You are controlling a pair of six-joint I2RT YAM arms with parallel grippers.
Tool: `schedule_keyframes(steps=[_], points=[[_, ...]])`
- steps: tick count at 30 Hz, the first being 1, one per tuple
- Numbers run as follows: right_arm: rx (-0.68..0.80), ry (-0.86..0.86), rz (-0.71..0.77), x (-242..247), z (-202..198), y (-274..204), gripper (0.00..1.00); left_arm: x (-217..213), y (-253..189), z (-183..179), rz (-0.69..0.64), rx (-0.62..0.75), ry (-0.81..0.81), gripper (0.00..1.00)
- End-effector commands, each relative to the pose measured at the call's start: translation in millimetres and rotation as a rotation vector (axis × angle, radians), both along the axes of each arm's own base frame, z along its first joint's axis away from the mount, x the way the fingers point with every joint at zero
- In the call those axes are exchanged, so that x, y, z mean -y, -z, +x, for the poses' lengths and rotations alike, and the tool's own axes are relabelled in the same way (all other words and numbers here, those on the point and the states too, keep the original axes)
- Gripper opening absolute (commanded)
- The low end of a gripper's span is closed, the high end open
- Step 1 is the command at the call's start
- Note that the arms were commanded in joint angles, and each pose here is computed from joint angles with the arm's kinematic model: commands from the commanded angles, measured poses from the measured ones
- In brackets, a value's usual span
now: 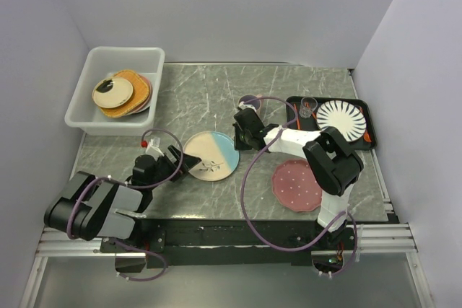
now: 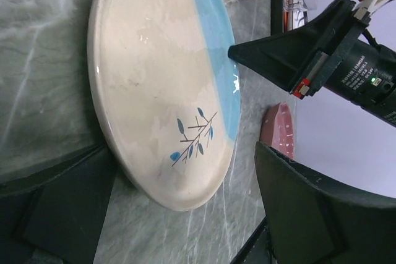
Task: Place the plates into the plastic bin on the countertop
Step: Pick up the plate from the center of the board.
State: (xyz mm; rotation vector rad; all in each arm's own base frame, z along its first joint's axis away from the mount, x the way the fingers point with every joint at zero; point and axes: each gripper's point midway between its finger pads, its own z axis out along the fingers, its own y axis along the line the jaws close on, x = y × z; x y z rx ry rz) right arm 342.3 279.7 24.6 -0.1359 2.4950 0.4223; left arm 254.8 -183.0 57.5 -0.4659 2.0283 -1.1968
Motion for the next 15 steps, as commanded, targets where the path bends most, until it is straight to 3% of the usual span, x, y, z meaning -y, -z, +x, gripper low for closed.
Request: schedule_keyframes(steps=[1, 15], points=[[-0.076, -0.07, 0.067, -19, -27, 1, 0.0, 35, -73, 8, -0.156, 0.242, 0.114, 0.92], [-0.08, -0.076, 0.054, -17, -30, 3, 0.0, 39, -61, 12, -0.176, 0.205, 0.105, 0.69]])
